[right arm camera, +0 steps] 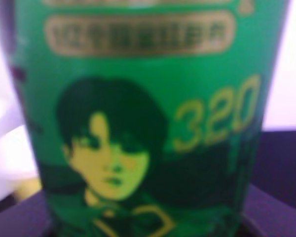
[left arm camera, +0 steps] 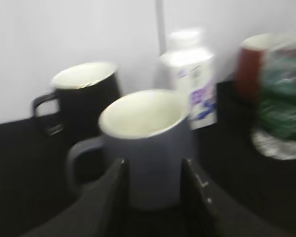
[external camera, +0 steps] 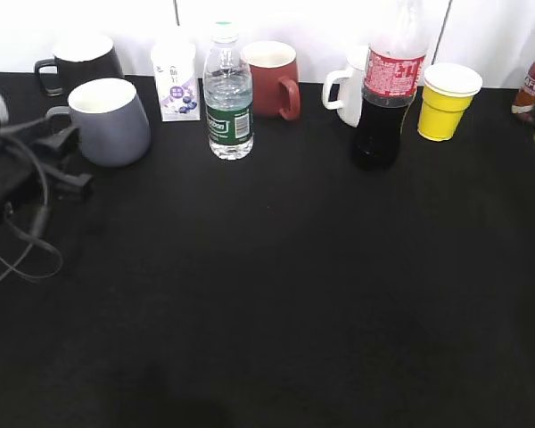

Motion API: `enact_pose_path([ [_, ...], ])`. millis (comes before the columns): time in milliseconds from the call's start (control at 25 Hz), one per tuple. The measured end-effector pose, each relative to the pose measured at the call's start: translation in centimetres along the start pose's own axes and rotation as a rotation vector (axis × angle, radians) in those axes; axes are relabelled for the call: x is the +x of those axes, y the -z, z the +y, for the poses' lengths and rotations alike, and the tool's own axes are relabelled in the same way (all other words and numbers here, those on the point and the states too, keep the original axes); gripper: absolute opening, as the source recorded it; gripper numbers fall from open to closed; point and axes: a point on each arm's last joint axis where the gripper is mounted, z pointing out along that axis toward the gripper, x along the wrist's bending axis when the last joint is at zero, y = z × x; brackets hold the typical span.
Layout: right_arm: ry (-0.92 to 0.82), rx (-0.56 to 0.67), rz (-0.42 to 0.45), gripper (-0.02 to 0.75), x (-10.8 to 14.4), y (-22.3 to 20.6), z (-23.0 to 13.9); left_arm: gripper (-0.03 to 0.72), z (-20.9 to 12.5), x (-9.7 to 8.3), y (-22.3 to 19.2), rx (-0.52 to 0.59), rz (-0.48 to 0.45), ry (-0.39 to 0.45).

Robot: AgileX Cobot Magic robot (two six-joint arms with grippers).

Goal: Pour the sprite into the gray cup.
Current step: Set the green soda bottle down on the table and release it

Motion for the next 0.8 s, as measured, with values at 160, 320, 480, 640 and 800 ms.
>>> enact_pose_path([
  [160,0.017,0.032,0.065,0.405,0.1,-4.5,-3.2,0.272,2.3,-2.6,1.7,0.018,-0.131,0.003],
  [320,0.014,0.047,0.077,0.405,0.2,-7.1,-6.6,0.272,2.9,-3.6,2.4,0.025,-0.180,-0.001],
  [480,-0.002,0.026,0.086,0.547,0.3,-7.3,-7.1,0.272,2.6,-3.6,2.4,0.057,-0.186,-0.003],
  [640,-0.002,0.022,0.086,0.639,0.3,-6.9,-6.8,0.272,2.6,-3.6,2.4,0.058,-0.186,-0.004],
  [800,-0.007,0.085,0.070,0.640,0.1,-3.9,-6.8,0.272,2.6,-3.6,2.4,0.058,-0.186,-0.004],
])
